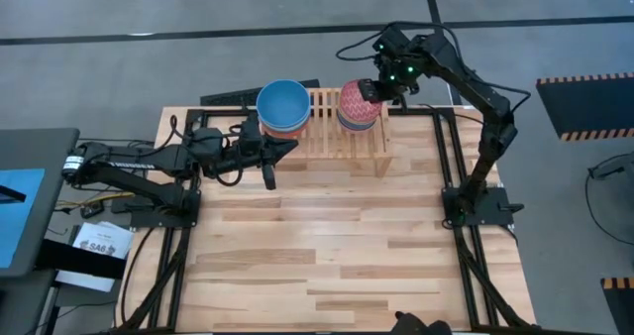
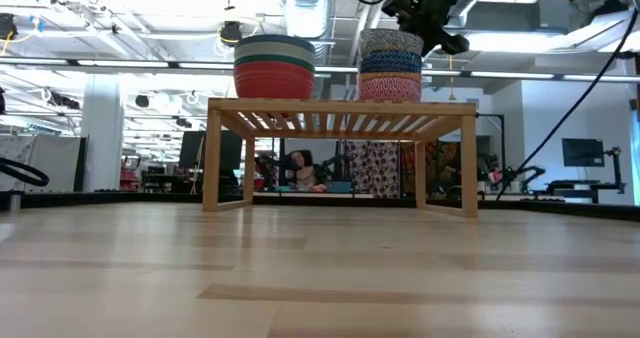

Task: Place and stack bowls onto a shelf
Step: Stack the small red bowl on top of the small yellow bowl on the shelf

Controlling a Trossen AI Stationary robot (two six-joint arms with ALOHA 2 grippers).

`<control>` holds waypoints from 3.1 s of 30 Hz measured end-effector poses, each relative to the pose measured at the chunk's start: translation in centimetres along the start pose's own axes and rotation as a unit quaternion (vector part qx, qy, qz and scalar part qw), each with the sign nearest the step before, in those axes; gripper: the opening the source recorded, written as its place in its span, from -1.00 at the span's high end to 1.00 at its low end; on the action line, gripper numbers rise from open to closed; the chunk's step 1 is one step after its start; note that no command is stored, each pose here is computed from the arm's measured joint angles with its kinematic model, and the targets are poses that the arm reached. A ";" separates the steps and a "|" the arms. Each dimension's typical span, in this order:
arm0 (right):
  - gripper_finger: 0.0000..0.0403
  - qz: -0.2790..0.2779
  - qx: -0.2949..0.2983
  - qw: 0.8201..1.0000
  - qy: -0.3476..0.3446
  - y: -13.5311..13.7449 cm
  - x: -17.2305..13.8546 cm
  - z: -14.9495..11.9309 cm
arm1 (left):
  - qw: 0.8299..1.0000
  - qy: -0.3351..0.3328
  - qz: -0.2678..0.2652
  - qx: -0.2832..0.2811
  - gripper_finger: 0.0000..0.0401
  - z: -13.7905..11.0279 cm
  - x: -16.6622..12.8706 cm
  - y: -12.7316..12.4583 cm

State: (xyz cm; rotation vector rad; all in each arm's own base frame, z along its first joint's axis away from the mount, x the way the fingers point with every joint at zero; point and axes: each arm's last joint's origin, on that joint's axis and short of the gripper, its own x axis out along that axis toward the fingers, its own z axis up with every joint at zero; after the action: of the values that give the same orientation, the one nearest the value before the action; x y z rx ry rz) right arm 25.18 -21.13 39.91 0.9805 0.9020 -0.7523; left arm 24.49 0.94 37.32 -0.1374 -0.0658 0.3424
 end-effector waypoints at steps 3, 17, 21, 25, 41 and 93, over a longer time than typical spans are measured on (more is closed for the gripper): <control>0.79 -0.002 0.001 1.000 0.002 0.0 0.1 0.0 | 1.000 0.001 0.001 0.000 1.00 0.0 0.0 0.0; 0.13 -0.004 -0.017 1.000 0.001 -0.1 0.0 0.0 | 1.000 0.009 0.003 0.003 1.00 -0.2 0.0 0.0; 0.07 -0.001 -0.022 1.000 -0.011 -0.4 -0.9 -0.2 | 1.000 0.011 0.004 0.003 1.00 -0.2 0.0 0.0; 0.07 0.008 -0.023 0.999 -0.031 -0.6 -1.9 -0.3 | 1.000 0.011 0.007 0.002 1.00 -0.2 0.0 0.2; 0.07 0.048 -0.050 0.992 -0.107 0.3 -2.9 0.5 | 1.000 0.010 0.018 -0.001 1.00 -0.2 0.2 0.6; 0.91 0.139 -0.140 0.856 -0.479 -4.8 -1.3 -10.7 | 0.996 -0.030 0.047 -0.064 1.00 1.8 -1.8 2.2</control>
State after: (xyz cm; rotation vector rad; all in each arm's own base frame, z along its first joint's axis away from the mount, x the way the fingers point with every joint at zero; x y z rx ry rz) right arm 17.43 -12.97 36.41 0.3533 -0.0197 -0.7111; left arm 21.91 2.65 38.75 -0.2579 -0.1421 0.4374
